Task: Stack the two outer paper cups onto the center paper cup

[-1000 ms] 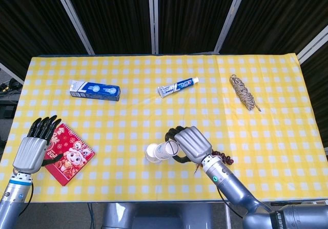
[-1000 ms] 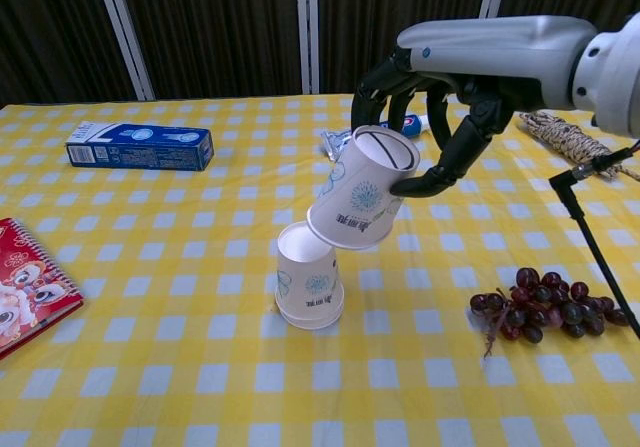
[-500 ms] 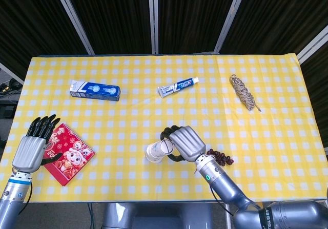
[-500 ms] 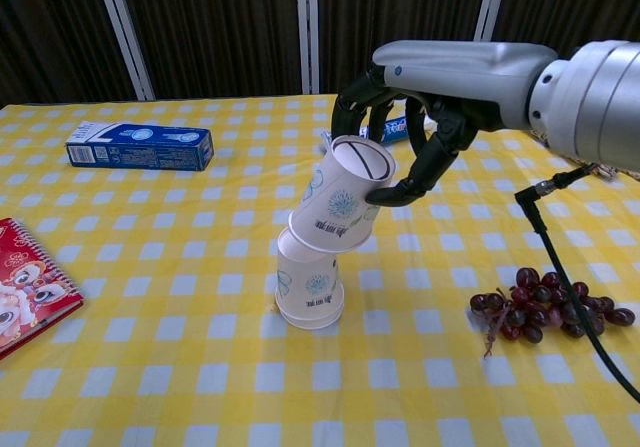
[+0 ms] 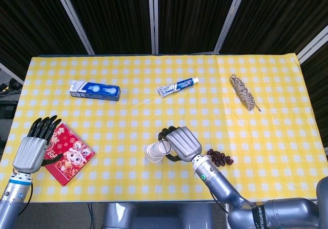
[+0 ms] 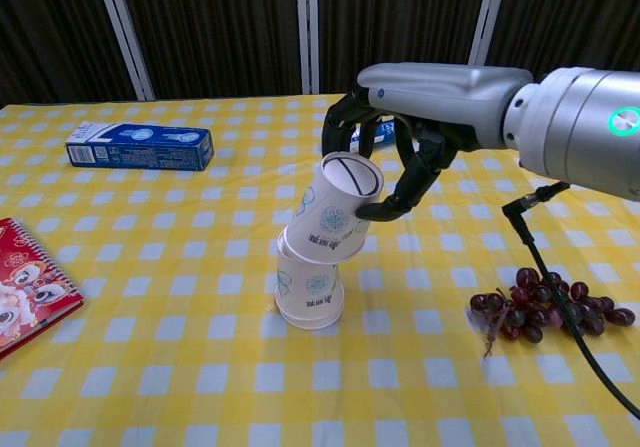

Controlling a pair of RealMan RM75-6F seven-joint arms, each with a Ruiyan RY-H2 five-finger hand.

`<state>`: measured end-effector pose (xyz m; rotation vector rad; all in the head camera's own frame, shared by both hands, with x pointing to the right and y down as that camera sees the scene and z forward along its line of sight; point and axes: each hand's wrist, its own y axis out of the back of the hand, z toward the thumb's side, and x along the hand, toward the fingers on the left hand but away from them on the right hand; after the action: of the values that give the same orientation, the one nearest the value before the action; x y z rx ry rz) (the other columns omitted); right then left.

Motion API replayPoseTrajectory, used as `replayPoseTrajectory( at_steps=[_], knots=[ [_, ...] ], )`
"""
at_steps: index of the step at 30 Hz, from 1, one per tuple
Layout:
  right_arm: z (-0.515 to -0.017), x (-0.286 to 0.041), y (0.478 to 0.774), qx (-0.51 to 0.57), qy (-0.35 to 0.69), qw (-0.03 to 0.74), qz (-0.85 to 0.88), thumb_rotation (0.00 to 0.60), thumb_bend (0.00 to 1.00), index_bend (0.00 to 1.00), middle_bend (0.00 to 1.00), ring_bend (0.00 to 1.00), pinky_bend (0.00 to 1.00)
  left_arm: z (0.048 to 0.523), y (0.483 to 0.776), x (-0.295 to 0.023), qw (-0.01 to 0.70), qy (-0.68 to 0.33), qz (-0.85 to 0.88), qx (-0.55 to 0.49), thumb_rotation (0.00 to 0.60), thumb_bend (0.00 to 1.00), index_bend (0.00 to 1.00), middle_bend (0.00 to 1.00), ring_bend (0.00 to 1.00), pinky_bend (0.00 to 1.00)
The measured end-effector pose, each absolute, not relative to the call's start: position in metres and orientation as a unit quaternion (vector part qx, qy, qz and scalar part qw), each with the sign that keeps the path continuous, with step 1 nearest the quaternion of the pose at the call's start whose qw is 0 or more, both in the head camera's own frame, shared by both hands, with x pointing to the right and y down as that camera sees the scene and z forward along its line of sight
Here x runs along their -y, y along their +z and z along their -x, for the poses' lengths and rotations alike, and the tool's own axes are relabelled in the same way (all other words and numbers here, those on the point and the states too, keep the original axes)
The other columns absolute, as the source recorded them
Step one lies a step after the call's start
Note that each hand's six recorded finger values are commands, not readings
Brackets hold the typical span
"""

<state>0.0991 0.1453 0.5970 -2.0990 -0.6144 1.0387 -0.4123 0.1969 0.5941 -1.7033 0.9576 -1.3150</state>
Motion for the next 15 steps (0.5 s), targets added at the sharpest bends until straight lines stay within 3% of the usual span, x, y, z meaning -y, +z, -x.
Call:
replayPoseTrajectory(
  at_steps=[6, 15],
  knots=[
    [-0.093, -0.146, 0.594, 0.240, 0.394, 0.363, 0.810, 0.600, 0.09, 0.32, 0.20, 0.26, 0.43, 0.412, 0.595, -0.197, 0.382, -0.516, 0.668, -0.376, 0.600, 0.12, 0.00, 0.00, 0.00, 0.00],
    [-0.092, -0.145, 0.585, 0.259, 0.382, 0.365, 0.809, 0.600, 0.07, 0.26, 0.17, 0.26, 0.41, 0.412, 0.596, -0.196, 0.382, -0.516, 0.669, -0.375, 0.600, 0.12, 0.00, 0.00, 0.00, 0.00]
  ],
)
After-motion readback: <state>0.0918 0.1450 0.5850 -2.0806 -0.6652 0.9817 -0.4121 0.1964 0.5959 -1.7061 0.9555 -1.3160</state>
